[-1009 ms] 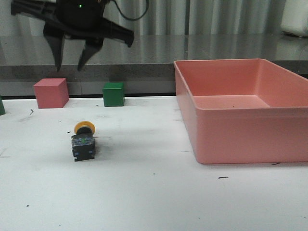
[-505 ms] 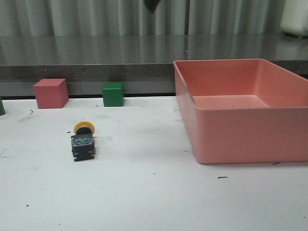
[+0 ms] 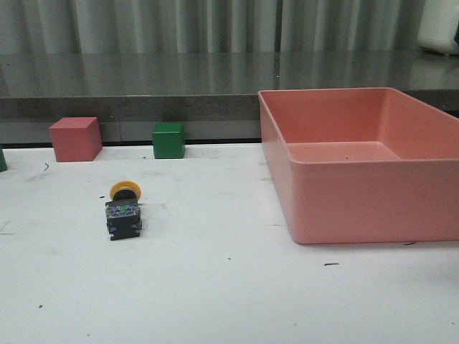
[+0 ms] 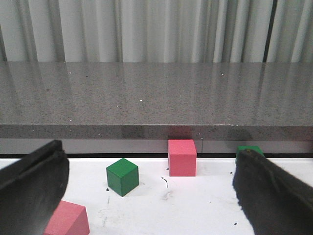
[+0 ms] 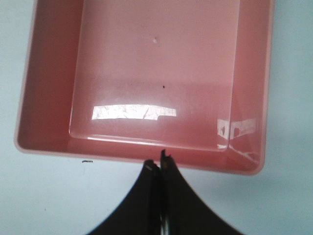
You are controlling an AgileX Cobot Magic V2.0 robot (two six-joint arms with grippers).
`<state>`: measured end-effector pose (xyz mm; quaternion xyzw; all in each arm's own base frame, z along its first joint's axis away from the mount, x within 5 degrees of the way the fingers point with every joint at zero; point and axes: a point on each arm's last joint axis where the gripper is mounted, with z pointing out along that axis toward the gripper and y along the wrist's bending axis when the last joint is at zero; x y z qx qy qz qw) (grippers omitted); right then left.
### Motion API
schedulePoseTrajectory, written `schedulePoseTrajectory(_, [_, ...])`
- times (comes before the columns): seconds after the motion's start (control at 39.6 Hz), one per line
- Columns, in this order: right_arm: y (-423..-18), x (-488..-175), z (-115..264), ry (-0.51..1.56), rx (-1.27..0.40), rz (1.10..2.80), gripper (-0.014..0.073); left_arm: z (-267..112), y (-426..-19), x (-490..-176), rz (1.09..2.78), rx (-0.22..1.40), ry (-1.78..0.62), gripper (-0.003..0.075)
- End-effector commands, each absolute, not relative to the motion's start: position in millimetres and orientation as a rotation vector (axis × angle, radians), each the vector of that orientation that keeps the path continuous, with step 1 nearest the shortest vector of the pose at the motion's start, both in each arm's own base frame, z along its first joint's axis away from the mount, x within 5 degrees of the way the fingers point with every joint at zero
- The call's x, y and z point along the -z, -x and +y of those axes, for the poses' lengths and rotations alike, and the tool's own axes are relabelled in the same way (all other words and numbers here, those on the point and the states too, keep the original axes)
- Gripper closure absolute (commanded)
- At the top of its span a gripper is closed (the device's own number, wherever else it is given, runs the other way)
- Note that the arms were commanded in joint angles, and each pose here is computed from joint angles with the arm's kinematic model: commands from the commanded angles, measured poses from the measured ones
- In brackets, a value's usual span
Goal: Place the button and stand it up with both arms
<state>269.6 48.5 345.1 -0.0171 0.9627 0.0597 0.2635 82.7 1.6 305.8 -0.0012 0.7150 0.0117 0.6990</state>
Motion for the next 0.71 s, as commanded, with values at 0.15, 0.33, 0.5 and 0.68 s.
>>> schedulePoseTrajectory(0.15, [-203,-320,33,0.063,-0.143,2.299,0.0659,1,-83,-324,1.494,-0.013,0.012,0.0069])
schedulePoseTrajectory(0.33, [-159,-307,23,0.098,-0.106,2.088,0.0664,1,-83,-324,1.494,-0.013,0.012,0.0069])
schedulePoseTrajectory(0.5, [-121,-303,18,0.095,-0.123,1.882,0.0664,1,-83,-324,1.492,-0.013,0.012,0.0069])
schedulePoseTrajectory(0.68, [-98,-304,15,0.09,-0.139,1.716,0.0664,1,-83,-324,1.492,-0.013,0.012,0.0069])
